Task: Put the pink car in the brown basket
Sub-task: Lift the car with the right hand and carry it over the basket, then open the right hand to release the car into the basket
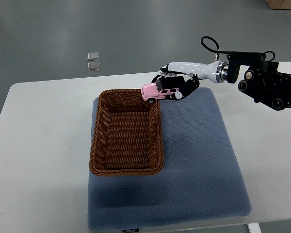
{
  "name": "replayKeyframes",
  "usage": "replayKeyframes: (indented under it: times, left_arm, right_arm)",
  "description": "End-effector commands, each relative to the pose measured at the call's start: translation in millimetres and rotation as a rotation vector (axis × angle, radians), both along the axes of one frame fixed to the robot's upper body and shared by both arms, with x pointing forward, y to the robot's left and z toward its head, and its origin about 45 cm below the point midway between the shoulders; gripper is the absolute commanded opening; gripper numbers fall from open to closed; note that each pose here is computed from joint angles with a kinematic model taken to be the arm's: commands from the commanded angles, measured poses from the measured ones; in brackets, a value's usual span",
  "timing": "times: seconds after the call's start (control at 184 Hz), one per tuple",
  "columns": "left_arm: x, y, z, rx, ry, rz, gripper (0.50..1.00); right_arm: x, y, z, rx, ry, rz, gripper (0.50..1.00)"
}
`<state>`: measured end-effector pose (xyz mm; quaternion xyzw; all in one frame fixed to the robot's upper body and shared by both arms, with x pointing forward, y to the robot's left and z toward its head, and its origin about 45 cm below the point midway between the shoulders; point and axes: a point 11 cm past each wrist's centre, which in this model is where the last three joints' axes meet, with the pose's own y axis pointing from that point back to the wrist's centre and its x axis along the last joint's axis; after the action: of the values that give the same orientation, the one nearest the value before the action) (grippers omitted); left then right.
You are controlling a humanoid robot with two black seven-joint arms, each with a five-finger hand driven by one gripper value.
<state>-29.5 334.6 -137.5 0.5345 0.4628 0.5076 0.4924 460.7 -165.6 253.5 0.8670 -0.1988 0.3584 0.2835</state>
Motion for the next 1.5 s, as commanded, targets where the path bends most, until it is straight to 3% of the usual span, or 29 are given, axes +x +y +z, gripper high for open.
replayKeyframes:
  times: [0.0, 0.326, 0.451, 0.788, 0.918, 1.098, 1.38, 1.495]
  left_arm:
    - [0.1, -0.1, 0.0, -0.001, 0.000, 0.000, 1.000]
    - [0.1, -0.1, 0.0, -0.001, 0.000, 0.000, 1.000]
    - [0.1, 0.0, 0.0, 0.000, 0.000, 0.000, 1.000]
    - [0.1, 0.0, 0.0, 0.000, 0.000, 0.000, 1.000]
    - [0.1, 0.0, 0.0, 0.000, 0.000, 0.000, 1.000]
    - [0.1, 0.0, 0.0, 0.000, 0.000, 0.000, 1.000]
    - [0.1, 0.0, 0.0, 0.000, 0.000, 0.000, 1.000]
    - [0.1, 0.0, 0.0, 0.000, 0.000, 0.000, 1.000]
  right_arm:
    - [-6.1, 31.7, -2.6, 0.005, 0.007, 0.060, 0.500]
    - [-28.4, 112.0, -23.3, -0.019, 0.050, 0.149, 0.500]
    - [-26.3, 113.1, -42.2, -0.070, 0.070, 0.115, 0.533]
    - [-27.4, 107.9, -50.5, -0.074, 0.086, 0.101, 0.545]
    - [-29.5, 105.8, -55.6, -0.075, 0.098, 0.099, 0.607]
    - [-29.5, 105.8, -55.6, -0.067, 0.104, 0.094, 0.917]
    - [-11.5, 76.1, -41.2, -0.043, 0.098, 0.012, 0.917]
    - [1.8, 46.5, -26.5, 0.052, 0.212, -0.093, 0.915]
